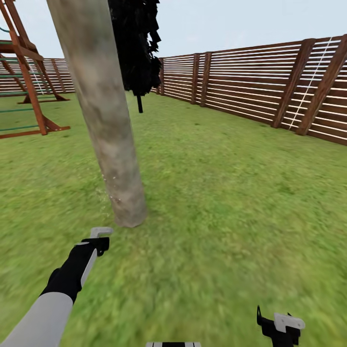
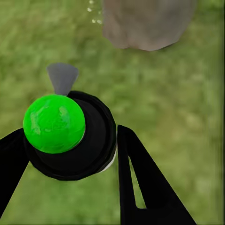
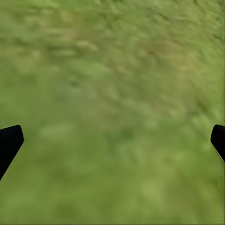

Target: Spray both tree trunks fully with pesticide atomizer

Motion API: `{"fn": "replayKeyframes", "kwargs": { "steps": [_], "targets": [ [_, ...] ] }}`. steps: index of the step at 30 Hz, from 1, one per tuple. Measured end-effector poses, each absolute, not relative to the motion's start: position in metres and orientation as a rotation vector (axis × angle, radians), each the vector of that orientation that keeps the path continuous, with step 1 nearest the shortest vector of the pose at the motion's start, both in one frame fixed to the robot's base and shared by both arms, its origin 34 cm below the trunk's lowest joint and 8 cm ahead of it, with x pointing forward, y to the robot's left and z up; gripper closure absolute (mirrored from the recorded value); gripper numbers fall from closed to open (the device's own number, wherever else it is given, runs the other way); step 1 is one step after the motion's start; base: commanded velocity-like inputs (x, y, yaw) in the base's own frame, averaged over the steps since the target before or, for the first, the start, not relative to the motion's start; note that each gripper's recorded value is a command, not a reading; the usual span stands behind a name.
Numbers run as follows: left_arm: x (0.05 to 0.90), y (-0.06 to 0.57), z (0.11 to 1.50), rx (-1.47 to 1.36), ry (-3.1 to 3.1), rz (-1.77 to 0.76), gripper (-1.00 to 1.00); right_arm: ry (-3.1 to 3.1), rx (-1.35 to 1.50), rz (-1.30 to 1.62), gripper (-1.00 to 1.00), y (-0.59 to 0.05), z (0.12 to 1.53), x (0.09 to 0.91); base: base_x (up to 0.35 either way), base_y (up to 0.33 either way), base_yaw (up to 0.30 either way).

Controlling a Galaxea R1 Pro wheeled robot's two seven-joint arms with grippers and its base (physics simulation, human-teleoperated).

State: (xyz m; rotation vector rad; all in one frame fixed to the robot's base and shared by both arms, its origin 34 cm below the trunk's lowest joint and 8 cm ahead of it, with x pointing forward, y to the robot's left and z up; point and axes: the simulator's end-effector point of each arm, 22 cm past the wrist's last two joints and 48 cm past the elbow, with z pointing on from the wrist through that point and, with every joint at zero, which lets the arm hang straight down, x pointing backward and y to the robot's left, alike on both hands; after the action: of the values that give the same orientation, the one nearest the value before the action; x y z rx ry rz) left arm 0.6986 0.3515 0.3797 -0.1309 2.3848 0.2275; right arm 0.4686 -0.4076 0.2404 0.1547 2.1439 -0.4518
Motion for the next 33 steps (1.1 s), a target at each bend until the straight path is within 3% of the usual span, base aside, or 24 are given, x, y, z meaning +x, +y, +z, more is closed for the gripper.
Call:
{"fn": "replayKeyframes", "kwargs": {
  "steps": [8, 17, 23, 28, 33],
  "targets": [
    [0.693, 0.352, 0.364, -0.133, 2.378, 0.228, 1.0, 2.144, 0.155, -0.45, -1.0, -0.407, 0.24, 0.469, 0.275, -0.164, 0.236],
    [0.689, 0.31, 0.35, -0.114, 2.406, 0.16, 1.0, 2.144, 0.154, -0.45, -1.0, -0.407, 0.24, 0.469, 0.022, -0.133, 0.033],
    [0.686, 0.363, 0.355, -0.12, 2.403, 0.233, 1.0, 2.145, 0.154, -0.45, -1.0, -0.407, 0.24, 0.469, 0.0, -0.001, 0.0],
    [0.691, 0.279, 0.349, -0.042, 2.412, 0.104, 1.0, 2.143, 0.154, -0.45, -1.0, -0.407, 0.24, 0.469, 0.0, 0.0, 0.0],
    [0.689, 0.33, 0.353, -0.053, 2.407, 0.205, 1.0, 2.144, 0.154, -0.45, -1.0, -0.407, 0.24, 0.469, 0.0, 0.0, 0.0]
  ]
}}
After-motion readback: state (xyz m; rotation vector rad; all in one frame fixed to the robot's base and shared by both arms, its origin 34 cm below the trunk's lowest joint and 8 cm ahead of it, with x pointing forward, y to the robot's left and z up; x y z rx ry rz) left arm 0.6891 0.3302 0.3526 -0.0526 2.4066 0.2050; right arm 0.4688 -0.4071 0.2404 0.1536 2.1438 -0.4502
